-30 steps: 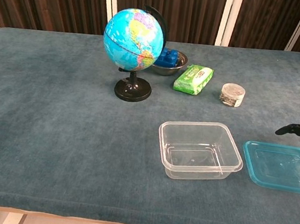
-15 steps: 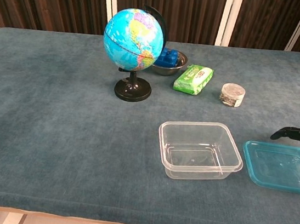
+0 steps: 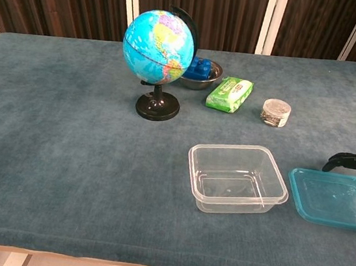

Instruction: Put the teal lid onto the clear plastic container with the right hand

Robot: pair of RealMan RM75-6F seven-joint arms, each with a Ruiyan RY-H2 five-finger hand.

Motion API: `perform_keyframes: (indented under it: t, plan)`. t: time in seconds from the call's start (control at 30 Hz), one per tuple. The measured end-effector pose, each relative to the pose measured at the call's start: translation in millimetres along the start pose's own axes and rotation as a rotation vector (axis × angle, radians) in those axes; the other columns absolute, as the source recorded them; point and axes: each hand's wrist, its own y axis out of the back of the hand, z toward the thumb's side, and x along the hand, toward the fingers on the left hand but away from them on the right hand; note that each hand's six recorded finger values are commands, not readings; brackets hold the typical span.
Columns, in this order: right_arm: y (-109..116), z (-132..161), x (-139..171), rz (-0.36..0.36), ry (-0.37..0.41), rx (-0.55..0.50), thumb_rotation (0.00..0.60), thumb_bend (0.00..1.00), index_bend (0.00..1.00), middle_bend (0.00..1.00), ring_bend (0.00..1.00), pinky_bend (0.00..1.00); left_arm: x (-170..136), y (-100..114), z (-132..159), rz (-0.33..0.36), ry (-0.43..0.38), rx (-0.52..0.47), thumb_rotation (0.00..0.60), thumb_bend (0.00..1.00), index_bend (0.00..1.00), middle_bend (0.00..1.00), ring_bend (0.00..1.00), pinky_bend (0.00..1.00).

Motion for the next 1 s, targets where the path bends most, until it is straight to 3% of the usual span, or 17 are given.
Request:
perform_keyframes:
  t: [0.3, 0.57, 0.67, 0.87, 1.0]
  plan:
    - [0.5, -1.1, -1.5, 0.008, -0.028, 0.014, 0.6, 0.07, 0.14, 0.0, 0.0, 0.0, -0.7, 1.3, -0.8, 0.004, 0.001, -0.002, 0.6, 0.35, 0.0, 0.01, 0.01, 0.05]
    - [-3.8, 0.0, -4.9, 0.024, -0.032, 0.021, 0.6, 0.07, 0.17, 0.0, 0.0, 0.0, -0.7, 2.4, -1.1, 0.008, 0.002, -0.004, 0.6, 0.35, 0.0, 0.01, 0.01, 0.05]
    - [-5.2, 1.3, -5.0, 0.026, -0.028, 0.025, 0.6, 0.07, 0.25, 0.0, 0.0, 0.0, -0.5, 2.6, -1.3, 0.008, 0.002, -0.005, 0.6, 0.35, 0.0, 0.01, 0.01, 0.05]
    - [-3.3, 5.4, -5.2, -0.01, -0.009, 0.027, 0.6, 0.09, 0.59, 0.02, 0.0, 0.0, -1.0, 3.7, -1.6, 0.012, 0.002, -0.007, 0.6, 0.35, 0.0, 0.01, 0.01, 0.05]
    - [0.9, 5.7, -3.1, -0.056, 0.0, 0.019, 0.6, 0.17, 0.68, 0.03, 0.0, 0.0, -1.4, 4.2, -1.9, 0.013, 0.001, -0.009, 0.6, 0.35, 0.0, 0.01, 0.01, 0.05]
